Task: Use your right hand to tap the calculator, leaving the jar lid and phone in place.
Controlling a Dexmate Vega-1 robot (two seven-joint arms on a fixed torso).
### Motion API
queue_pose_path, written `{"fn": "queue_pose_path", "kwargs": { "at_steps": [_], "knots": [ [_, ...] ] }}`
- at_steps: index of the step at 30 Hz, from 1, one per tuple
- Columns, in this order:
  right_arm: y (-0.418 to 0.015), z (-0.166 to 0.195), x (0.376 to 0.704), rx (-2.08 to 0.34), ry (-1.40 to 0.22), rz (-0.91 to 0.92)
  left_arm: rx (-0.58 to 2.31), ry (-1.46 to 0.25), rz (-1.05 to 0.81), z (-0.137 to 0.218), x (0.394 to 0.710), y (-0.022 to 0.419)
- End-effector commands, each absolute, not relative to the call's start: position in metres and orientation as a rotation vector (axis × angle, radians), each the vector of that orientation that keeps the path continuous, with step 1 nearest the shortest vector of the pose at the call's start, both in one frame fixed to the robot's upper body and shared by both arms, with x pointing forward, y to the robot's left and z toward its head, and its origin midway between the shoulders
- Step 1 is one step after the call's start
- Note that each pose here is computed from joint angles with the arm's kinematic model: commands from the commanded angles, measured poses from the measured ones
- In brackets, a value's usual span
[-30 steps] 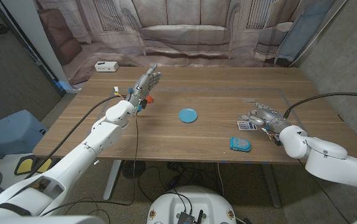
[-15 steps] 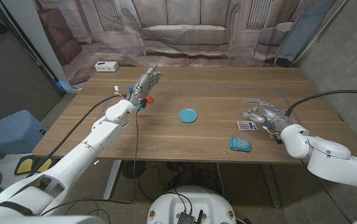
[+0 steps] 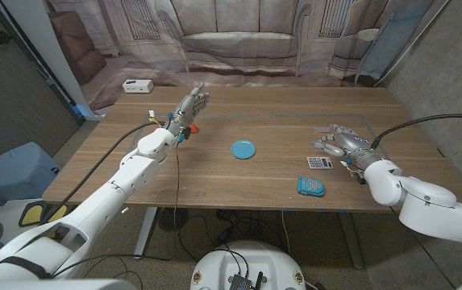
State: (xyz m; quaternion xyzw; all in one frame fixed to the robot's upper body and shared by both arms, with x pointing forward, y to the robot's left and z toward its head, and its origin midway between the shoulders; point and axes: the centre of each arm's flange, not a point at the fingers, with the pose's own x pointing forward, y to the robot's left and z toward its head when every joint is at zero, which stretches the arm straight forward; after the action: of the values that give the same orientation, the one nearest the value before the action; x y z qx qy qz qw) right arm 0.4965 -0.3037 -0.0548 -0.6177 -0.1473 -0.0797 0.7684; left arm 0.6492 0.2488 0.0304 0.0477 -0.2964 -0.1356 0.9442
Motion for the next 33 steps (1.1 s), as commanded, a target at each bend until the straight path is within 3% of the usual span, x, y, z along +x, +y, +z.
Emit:
{"fn": "queue_pose_path", "kwargs": {
  "at_steps": [1, 15, 33],
  "knots": [
    [-0.3057, -0.0562, 0.4928, -1.265, -0.393, -0.196, 0.096, -0.6, -0.284, 0.0302, 0.6535, 0.2481],
    [-0.3057, -0.0542, 0.4952, -1.271, -0.334, -0.205, 0.093, -0.595, -0.283, 0.0289, 0.6547, 0.2487],
    [-0.3033, -0.0476, 0.4959, -1.14, -0.453, -0.222, 0.084, -0.606, -0.28, 0.0283, 0.653, 0.2506]
  ]
}}
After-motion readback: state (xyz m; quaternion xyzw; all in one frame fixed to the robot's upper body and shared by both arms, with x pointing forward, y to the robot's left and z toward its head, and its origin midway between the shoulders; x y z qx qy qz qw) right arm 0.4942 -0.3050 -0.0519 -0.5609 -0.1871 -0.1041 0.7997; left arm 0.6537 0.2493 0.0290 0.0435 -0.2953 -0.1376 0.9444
